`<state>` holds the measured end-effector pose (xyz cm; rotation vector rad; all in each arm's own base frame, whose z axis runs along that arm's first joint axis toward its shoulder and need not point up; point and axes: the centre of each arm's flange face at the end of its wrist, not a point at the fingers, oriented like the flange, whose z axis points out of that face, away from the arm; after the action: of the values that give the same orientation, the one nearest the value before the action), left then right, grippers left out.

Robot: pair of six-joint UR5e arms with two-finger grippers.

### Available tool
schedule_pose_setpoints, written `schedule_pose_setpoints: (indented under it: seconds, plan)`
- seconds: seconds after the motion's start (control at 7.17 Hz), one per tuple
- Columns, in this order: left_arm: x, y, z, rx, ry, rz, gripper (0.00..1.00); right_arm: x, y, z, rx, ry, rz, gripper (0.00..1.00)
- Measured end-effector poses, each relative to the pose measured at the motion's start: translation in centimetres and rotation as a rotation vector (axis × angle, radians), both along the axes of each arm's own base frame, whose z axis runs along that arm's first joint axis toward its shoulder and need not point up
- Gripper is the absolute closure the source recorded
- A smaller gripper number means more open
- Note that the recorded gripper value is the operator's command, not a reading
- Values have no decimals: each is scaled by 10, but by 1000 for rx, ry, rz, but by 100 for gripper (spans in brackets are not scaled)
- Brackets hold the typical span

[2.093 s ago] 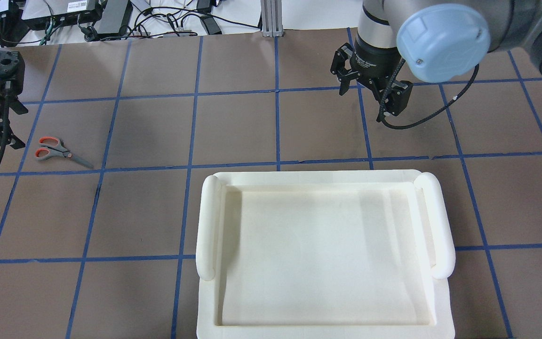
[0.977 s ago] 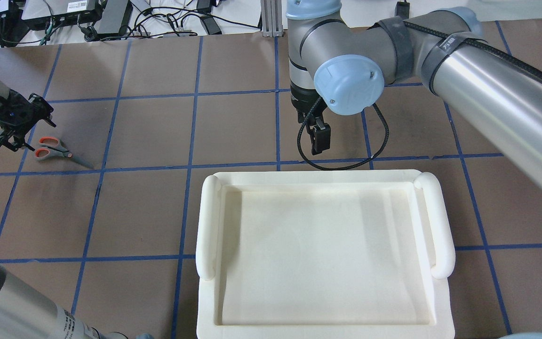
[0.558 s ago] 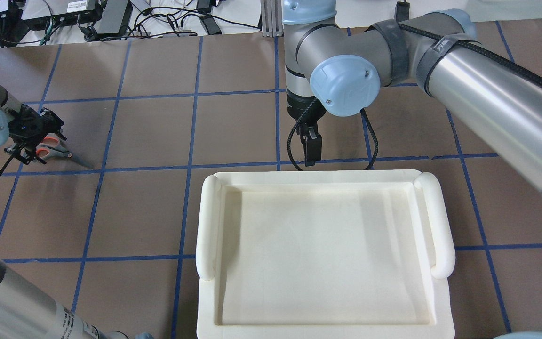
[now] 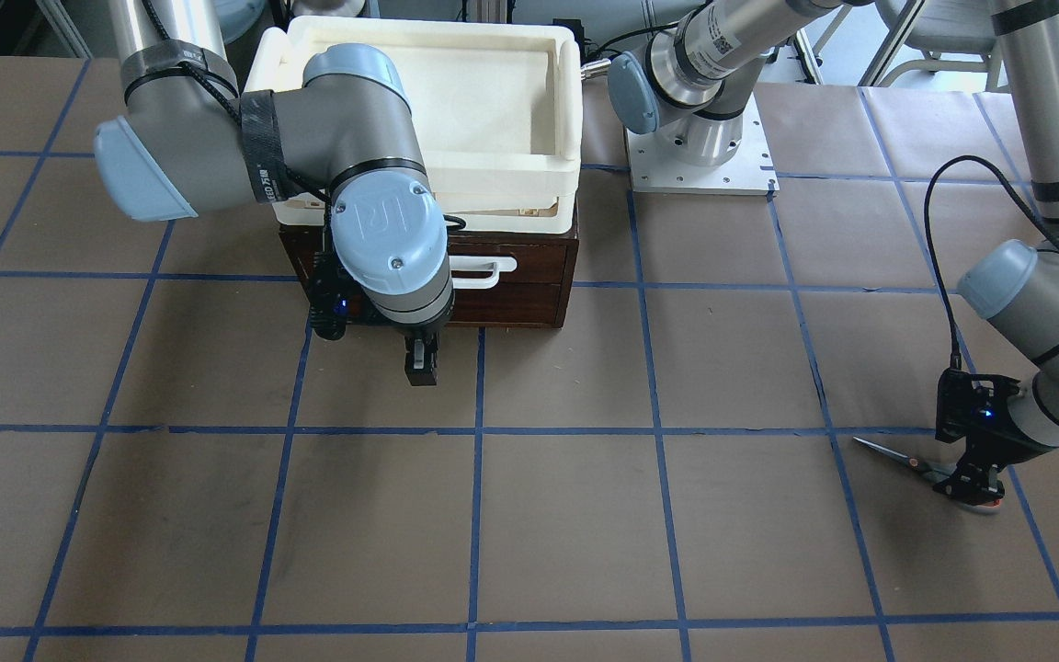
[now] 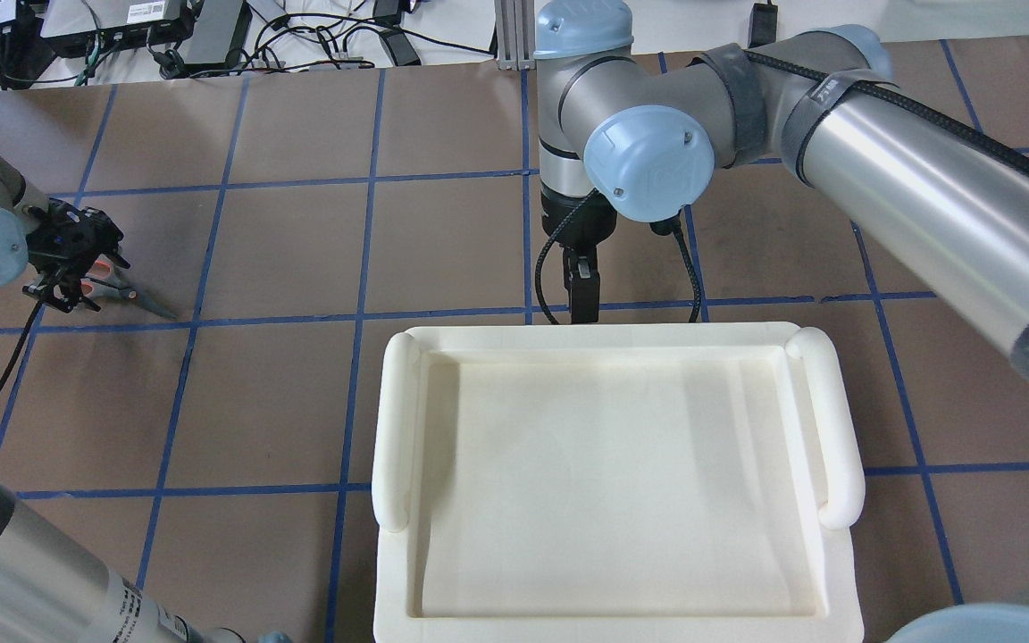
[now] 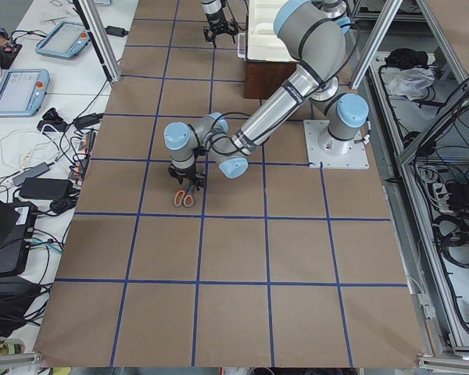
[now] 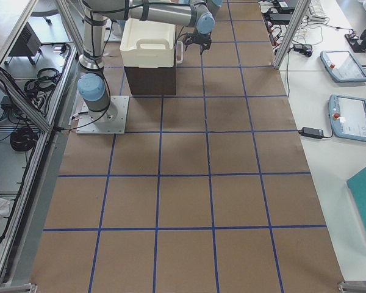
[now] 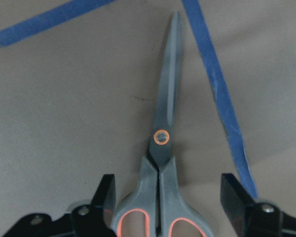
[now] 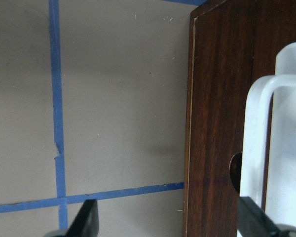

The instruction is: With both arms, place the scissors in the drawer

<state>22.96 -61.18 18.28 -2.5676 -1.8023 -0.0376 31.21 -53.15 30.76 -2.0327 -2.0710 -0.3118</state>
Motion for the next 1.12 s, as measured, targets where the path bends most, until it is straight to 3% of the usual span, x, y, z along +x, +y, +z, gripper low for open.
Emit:
schedule_pose_setpoints:
  seconds: [0.14, 0.28, 0.42, 0.56, 1.12]
  plan:
    - [0, 0, -6, 6, 4, 0, 25, -1, 2, -2, 21, 7, -4, 0]
    - [1, 0, -9, 9, 6, -3, 31, -1, 3, -2, 37, 13, -6, 0]
    - [1, -1, -11, 9, 6, -5, 48, -2, 4, -1, 48, 16, -7, 0]
    - [1, -1, -11, 5, 5, -6, 52, -2, 5, -3, 58, 19, -7, 0]
    - [0, -2, -7, -5, 1, -7, 91, -1, 4, -23, 95, 27, 2, 0]
